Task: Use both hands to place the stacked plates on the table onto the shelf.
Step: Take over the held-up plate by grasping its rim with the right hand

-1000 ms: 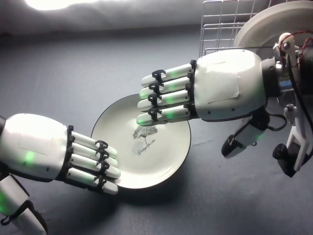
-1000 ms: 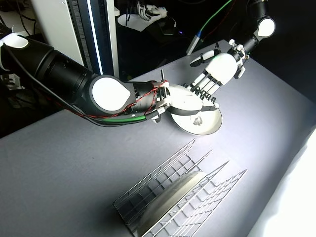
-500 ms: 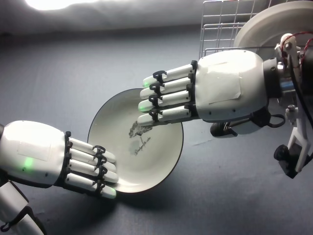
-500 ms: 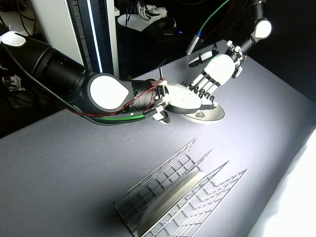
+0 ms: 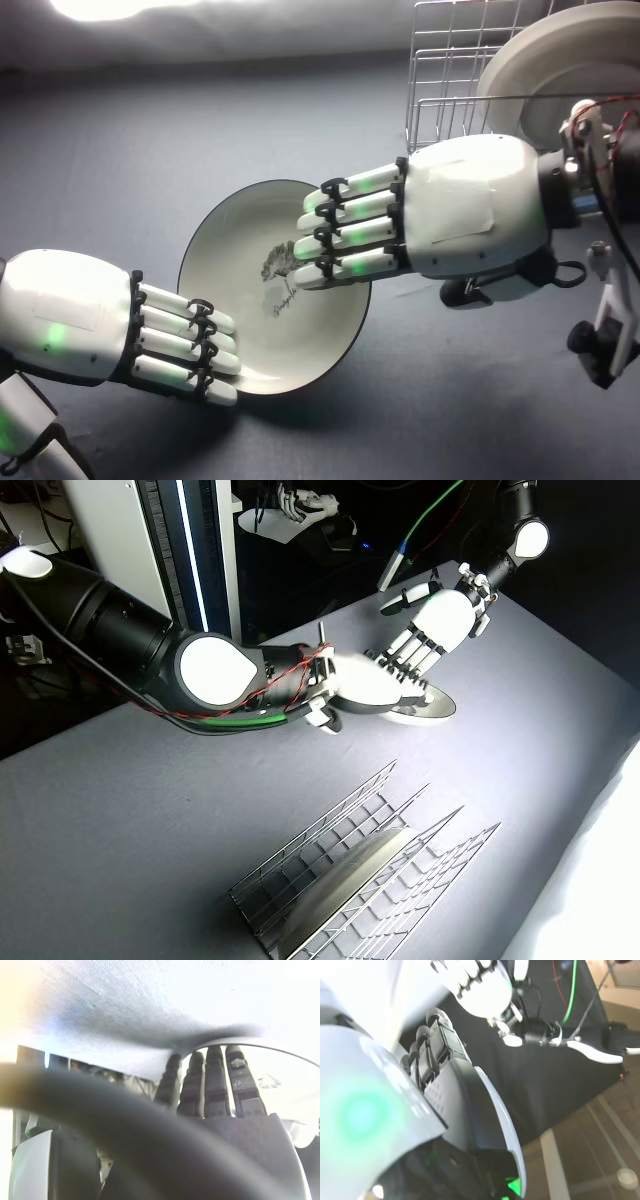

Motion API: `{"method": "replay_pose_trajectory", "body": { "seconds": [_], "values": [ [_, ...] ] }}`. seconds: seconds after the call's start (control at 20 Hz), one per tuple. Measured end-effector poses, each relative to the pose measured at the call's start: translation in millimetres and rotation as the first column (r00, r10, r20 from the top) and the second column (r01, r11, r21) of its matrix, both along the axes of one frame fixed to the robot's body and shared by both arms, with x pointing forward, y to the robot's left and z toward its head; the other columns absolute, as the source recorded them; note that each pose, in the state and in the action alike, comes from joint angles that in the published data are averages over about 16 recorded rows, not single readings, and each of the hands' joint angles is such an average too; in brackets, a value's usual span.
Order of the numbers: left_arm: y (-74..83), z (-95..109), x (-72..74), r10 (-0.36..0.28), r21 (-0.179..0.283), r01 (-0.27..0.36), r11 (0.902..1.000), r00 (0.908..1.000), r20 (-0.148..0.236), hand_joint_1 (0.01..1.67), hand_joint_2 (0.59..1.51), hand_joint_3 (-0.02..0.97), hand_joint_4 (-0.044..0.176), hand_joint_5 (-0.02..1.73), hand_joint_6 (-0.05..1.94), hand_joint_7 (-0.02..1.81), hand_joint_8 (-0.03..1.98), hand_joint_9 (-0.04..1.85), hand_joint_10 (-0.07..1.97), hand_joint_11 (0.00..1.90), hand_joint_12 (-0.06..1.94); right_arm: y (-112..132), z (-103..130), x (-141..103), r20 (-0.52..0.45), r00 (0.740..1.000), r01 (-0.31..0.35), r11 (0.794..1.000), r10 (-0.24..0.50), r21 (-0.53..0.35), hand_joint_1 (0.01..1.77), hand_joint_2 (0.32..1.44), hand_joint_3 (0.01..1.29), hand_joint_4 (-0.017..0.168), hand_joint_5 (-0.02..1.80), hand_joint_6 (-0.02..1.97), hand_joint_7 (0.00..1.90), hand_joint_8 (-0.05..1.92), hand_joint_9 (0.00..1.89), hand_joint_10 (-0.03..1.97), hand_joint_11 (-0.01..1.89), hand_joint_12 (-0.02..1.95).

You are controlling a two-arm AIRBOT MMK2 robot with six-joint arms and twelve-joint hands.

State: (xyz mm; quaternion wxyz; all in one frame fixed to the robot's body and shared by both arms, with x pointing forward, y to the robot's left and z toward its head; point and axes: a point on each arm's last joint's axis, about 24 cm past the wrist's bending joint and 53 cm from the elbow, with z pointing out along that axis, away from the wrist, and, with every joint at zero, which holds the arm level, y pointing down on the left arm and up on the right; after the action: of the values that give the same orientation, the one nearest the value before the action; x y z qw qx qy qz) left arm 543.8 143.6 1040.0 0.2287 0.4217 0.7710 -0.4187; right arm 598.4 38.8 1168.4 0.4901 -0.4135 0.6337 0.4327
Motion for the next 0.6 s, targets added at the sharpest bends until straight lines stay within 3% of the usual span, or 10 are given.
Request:
{"method": "replay_pose_trajectory", "body": {
  "seconds": [0.6],
  "values": [
    [0.3, -1, -0.3, 0.001, 0.001, -0.001, 1.0, 1.0, -0.002, 0.02, 1.106, 0.02, 0.006, 0.02, 0.02, -0.02, -0.02, 0.01, -0.02, 0.01, -0.02, 31, -21, 15, -0.002, 1.0, -0.016, 1.0, 0.016, -0.007, 1.16, 1.07, 0.03, 0.008, 0.06, 0.03, 0.05, 0.01, 0.04, 0.02, 0.01, 0.23]
  ]
}}
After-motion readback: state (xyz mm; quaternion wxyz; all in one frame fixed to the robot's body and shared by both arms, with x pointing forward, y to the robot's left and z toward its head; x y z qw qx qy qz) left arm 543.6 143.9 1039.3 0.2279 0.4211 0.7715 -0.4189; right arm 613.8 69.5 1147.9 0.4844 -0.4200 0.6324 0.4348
